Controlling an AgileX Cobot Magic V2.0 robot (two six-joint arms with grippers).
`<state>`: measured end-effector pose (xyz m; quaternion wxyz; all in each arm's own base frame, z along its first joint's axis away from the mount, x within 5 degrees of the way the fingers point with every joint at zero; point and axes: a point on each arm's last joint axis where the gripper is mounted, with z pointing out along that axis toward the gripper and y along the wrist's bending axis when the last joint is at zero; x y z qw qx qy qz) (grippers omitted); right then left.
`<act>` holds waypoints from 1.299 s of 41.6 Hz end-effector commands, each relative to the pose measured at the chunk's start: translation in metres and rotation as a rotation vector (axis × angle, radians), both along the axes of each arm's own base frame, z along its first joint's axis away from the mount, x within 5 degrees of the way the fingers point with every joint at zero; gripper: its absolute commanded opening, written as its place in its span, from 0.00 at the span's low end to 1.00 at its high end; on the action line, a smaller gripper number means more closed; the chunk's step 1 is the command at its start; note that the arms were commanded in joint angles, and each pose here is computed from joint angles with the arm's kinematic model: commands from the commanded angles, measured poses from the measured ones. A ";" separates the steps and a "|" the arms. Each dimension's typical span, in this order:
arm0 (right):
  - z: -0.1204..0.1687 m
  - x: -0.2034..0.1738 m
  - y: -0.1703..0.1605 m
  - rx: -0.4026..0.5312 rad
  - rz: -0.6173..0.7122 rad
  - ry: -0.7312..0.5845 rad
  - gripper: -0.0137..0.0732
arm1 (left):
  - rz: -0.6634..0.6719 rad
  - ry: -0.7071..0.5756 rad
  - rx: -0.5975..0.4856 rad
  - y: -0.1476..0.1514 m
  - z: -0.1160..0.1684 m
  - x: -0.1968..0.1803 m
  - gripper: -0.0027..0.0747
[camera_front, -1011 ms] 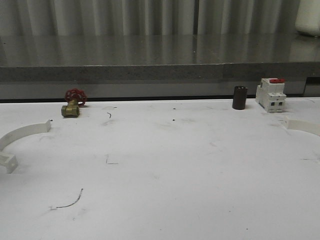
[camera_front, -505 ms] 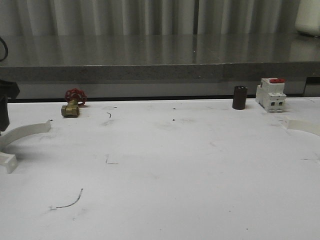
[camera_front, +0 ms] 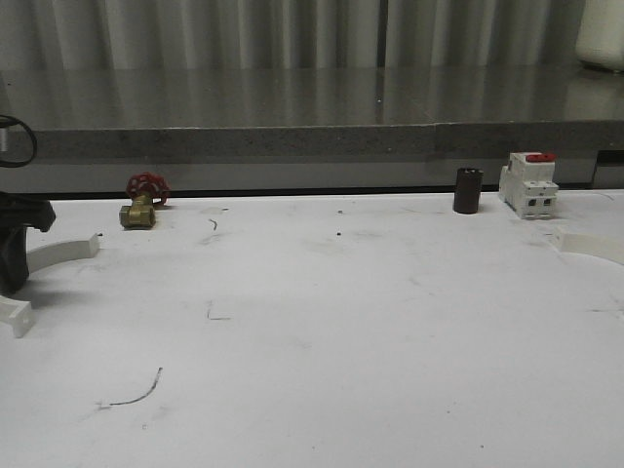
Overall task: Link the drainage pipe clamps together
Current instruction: 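Grasp the white half-ring clamp with the left gripper and lift it, then carry the clamp to table center and lower it with the left gripper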
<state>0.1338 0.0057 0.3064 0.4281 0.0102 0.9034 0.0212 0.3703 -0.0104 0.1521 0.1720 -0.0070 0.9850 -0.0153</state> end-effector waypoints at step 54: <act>0.014 0.004 -0.001 -0.014 0.000 -0.084 0.67 | -0.254 -0.228 -0.104 -0.260 0.132 -0.024 0.02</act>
